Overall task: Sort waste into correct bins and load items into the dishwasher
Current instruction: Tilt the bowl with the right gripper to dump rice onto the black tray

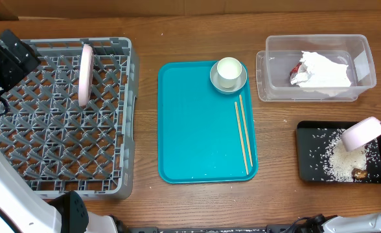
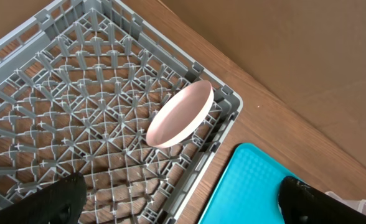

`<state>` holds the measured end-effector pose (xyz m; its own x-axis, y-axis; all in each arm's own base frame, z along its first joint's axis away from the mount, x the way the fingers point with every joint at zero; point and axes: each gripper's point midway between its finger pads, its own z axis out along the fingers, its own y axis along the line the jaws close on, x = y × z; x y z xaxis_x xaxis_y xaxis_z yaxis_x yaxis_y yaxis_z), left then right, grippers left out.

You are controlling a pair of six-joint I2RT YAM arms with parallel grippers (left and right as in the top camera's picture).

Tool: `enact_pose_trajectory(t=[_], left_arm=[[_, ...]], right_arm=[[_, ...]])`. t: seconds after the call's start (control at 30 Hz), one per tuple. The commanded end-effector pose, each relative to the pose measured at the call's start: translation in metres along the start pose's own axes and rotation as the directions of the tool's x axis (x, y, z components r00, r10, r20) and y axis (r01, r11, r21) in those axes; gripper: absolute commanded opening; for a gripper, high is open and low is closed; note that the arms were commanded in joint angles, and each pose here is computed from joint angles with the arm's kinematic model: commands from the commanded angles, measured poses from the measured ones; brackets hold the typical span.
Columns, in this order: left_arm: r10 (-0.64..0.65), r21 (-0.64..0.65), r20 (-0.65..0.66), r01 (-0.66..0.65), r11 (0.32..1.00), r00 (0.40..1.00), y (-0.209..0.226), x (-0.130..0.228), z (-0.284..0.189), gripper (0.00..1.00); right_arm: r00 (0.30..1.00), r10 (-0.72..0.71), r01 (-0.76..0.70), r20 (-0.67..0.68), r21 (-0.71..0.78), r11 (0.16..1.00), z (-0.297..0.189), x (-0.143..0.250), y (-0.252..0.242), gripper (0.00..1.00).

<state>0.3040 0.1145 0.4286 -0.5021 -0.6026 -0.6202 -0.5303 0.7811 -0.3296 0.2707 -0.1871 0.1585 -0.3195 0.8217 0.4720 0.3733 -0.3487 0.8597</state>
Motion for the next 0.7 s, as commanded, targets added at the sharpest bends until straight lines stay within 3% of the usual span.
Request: enact_pose_trajectory(t=[0.0, 0.13, 0.3, 0.5, 0.67], left_arm=[[-0.021, 0.004, -0.01, 0.021, 1.0, 1.0, 0.0, 0.0, 0.003, 1.0], [-0.021, 0.004, -0.01, 0.021, 1.0, 1.0, 0.0, 0.0, 0.003, 1.0], [-0.021, 0.004, -0.01, 0.021, 1.0, 1.0, 0.0, 0.0, 0.003, 1.0], [-0.021, 0.004, -0.01, 0.021, 1.0, 1.0, 0.0, 0.0, 0.003, 1.0], [-0.022, 0.003, -0.01, 0.022, 1.0, 1.0, 0.0, 0.0, 0.003, 1.0]], right_arm=[[0.998, -0.07, 0.07, -0.001, -0.066, 0.995, -0.001, -0.003, 0.015, 0.04], [0.995, -0.095, 0.09, -0.026, -0.152, 0.984, -0.003, 0.011, 0.027, 0.04], [0.998, 0.038, -0.046, -0.053, -0.158, 0.986, -0.004, 0.021, 0.028, 0.04], [0.998, 0.045, -0.053, -0.053, -0.155, 0.987, -0.004, 0.022, 0.027, 0.04], [0.994, -0.107, 0.102, -0.023, -0.151, 0.983, -0.003, 0.01, 0.027, 0.04]])
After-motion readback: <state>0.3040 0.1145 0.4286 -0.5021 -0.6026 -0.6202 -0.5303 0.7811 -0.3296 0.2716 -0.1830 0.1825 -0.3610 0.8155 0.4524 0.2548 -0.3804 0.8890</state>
